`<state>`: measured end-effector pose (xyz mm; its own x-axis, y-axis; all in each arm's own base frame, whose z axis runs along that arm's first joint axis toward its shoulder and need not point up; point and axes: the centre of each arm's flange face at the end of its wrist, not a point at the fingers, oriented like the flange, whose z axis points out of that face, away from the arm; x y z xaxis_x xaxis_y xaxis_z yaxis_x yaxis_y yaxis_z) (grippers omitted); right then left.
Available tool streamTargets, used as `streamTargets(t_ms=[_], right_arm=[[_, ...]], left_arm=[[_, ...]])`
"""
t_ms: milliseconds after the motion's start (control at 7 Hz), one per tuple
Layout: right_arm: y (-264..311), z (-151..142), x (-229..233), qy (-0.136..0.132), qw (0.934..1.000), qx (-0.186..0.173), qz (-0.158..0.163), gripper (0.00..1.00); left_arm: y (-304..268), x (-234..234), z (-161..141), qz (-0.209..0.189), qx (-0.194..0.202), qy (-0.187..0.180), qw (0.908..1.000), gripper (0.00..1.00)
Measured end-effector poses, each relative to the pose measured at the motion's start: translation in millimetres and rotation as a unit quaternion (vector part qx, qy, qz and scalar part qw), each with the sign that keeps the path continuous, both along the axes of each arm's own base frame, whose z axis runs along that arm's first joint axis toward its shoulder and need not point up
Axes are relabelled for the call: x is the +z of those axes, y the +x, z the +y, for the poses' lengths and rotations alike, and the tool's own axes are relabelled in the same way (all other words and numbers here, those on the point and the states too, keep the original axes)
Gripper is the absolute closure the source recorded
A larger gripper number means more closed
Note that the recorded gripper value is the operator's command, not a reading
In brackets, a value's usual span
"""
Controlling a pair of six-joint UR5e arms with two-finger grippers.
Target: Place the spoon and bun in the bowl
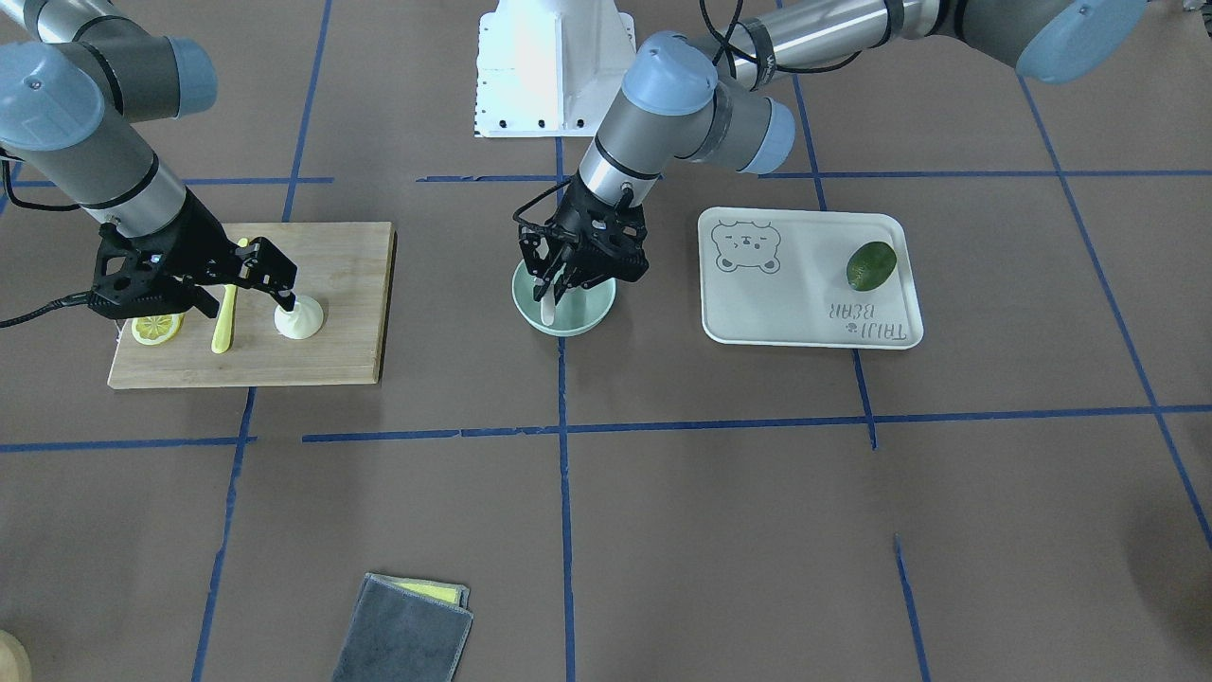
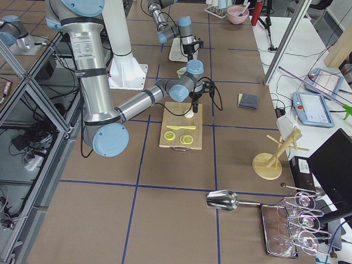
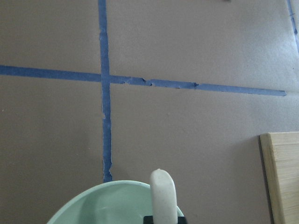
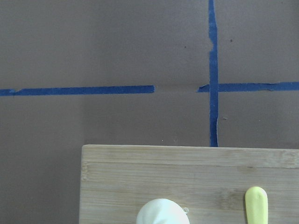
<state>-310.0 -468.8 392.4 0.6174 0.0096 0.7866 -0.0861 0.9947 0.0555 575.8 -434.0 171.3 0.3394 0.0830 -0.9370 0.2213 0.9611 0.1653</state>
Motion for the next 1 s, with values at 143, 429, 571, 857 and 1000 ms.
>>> streamTargets(t_ms=[143, 429, 571, 857, 1000], right_arm=[[0.0, 0.0, 0.6, 0.0, 1.0, 0.0, 0.0, 0.0], [0.0, -0.1, 1.5, -0.001, 1.0, 0.0, 0.001, 0.0], [-0.2, -0.3, 2.2, -0.002, 1.0, 0.0, 0.002, 0.0], [-3.2, -1.2, 4.4, -0.005, 1.0, 0.0, 0.004, 0.0], [-7.2, -2.2, 6.4, -0.009, 0.9999, 0.0, 0.005, 0.0]], left_arm=[[0.4, 1.8, -3.3, 0.0, -0.01, 0.004, 0.9999, 1.0], [0.9, 6.5, -9.0, -0.005, -0.022, 0.023, 0.9995, 0.0], [0.0, 9.4, -10.5, -0.01, -0.023, 0.032, 0.9992, 0.0], [-15.1, 23.9, -10.6, -0.018, -0.025, 0.038, 0.9988, 0.0], [-37.4, 38.7, -11.3, -0.022, -0.031, 0.038, 0.9985, 0.0]])
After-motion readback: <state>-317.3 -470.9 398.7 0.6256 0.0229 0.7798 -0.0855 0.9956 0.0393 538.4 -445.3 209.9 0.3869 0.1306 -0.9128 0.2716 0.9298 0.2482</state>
